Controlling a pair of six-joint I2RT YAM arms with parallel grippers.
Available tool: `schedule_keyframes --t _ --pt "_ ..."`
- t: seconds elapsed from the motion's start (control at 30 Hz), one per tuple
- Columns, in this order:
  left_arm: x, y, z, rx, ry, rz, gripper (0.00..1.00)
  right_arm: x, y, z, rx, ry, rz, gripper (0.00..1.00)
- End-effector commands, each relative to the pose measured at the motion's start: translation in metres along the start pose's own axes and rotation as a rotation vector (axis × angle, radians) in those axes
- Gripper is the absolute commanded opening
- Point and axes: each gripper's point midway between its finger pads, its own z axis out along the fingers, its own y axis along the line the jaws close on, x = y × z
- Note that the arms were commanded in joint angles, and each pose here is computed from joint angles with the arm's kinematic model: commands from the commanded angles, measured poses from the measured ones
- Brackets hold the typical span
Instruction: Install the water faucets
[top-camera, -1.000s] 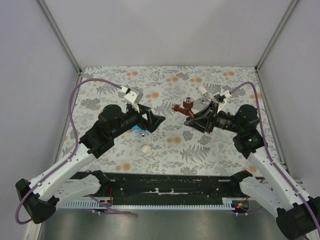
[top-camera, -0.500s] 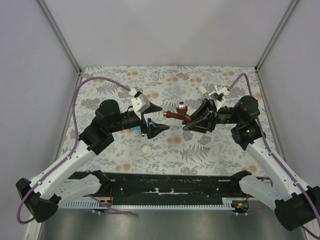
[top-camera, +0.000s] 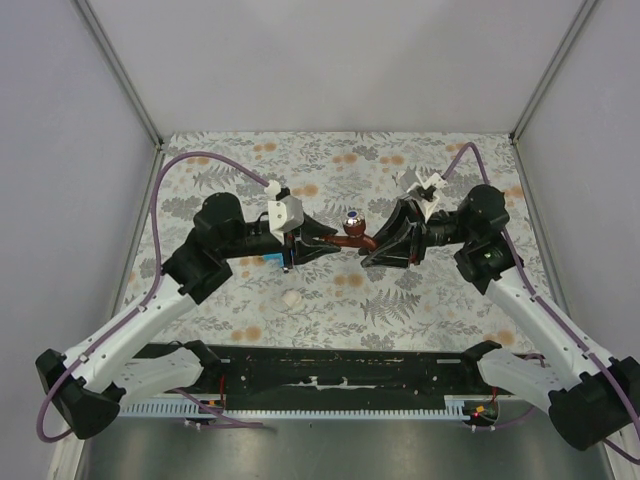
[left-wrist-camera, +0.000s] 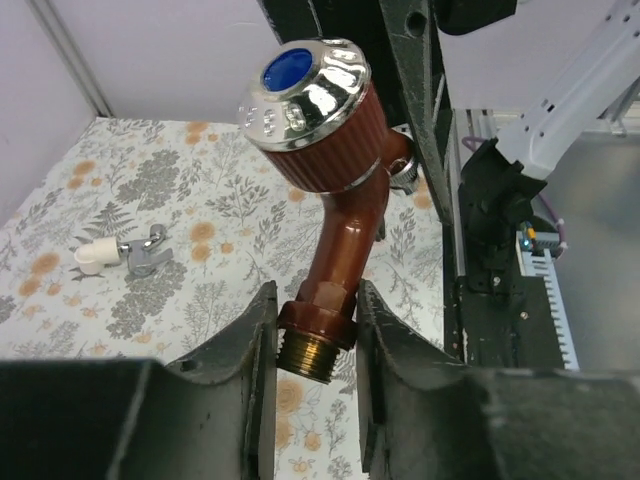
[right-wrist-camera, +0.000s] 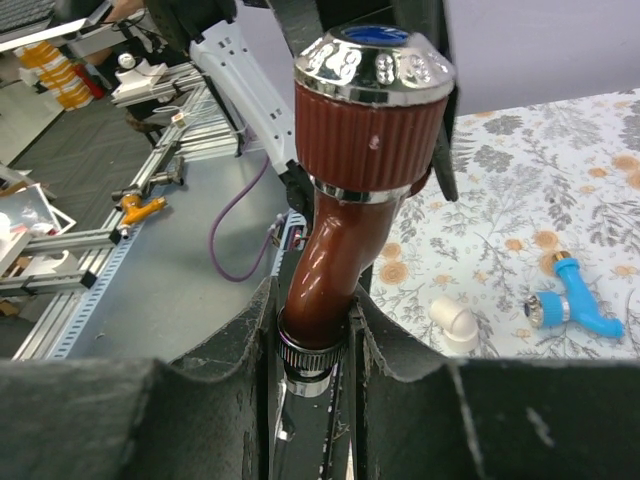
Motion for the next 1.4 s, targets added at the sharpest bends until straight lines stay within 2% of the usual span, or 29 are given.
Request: schedule_keyframes --t 0.0,0.03,0.07,0.13,0.2,0.23,0.37,0.5,0.6,0.67,0.73,0.83,1.0,1.13,1.23,1.37 --pt "-0.013 0.0 -0.008 -0.007 -0.008 0.075 0.09 -0.019 0.006 0.002 -0.02 -0.007 -0.063 0.04" --pt "-0.013 0.003 -0.009 -0.033 -0.007 0.074 0.02 -0.018 0.004 0.002 -0.014 -0.005 -0.048 0.1" --pt "-0.012 0.007 -0.011 -0.062 -0.01 0.072 0.02 -0.018 0.002 0.003 -0.001 -0.003 -0.026 0.18" --pt "-0.011 0.02 -0.015 -0.152 -0.014 0.063 0.02 -0.014 -0.008 0.002 0.049 0.007 0.037 0.41" --pt "-0.009 0.035 -0.023 -0.263 -0.014 0.055 0.02 -0.008 -0.025 0.002 0.141 0.01 0.12 0.69" --pt "-0.007 0.044 -0.027 -0.323 -0.012 0.053 0.02 -0.002 -0.034 0.001 0.188 0.015 0.167 0.97" --pt "0.002 0.068 -0.041 -0.489 0.007 0.045 0.02 0.012 -0.047 -0.005 0.268 0.027 0.247 0.98" --pt "0.004 0.072 -0.045 -0.521 0.01 0.036 0.02 0.022 -0.084 -0.028 0.587 -0.026 0.317 0.98" --pt "0.003 0.073 -0.047 -0.534 0.011 0.041 0.02 0.053 -0.105 -0.054 0.796 -0.036 0.385 0.98" --pt "0.003 0.072 -0.048 -0.534 0.009 0.046 0.02 0.065 -0.106 -0.057 0.778 -0.009 0.432 0.98" --pt "0.004 0.072 -0.049 -0.536 0.008 0.049 0.02 0.066 -0.093 -0.042 0.615 0.039 0.525 0.98" --pt "0.003 0.071 -0.049 -0.529 0.011 0.049 0.02 0.062 -0.087 -0.027 0.462 0.101 0.62 0.98" --pt "-0.003 0.068 -0.055 -0.536 -0.007 0.066 0.02 0.087 -0.107 -0.033 0.508 0.174 0.757 0.98" --pt "-0.004 0.069 -0.056 -0.544 -0.006 0.074 0.02 0.108 -0.119 -0.061 0.715 0.347 0.73 0.98" --pt "-0.004 0.068 -0.057 -0.541 -0.006 0.08 0.02 0.102 -0.132 -0.095 0.946 0.432 0.608 0.98" --pt "-0.005 0.068 -0.058 -0.543 -0.007 0.083 0.02 0.06 -0.137 -0.133 1.194 0.398 0.396 0.98"
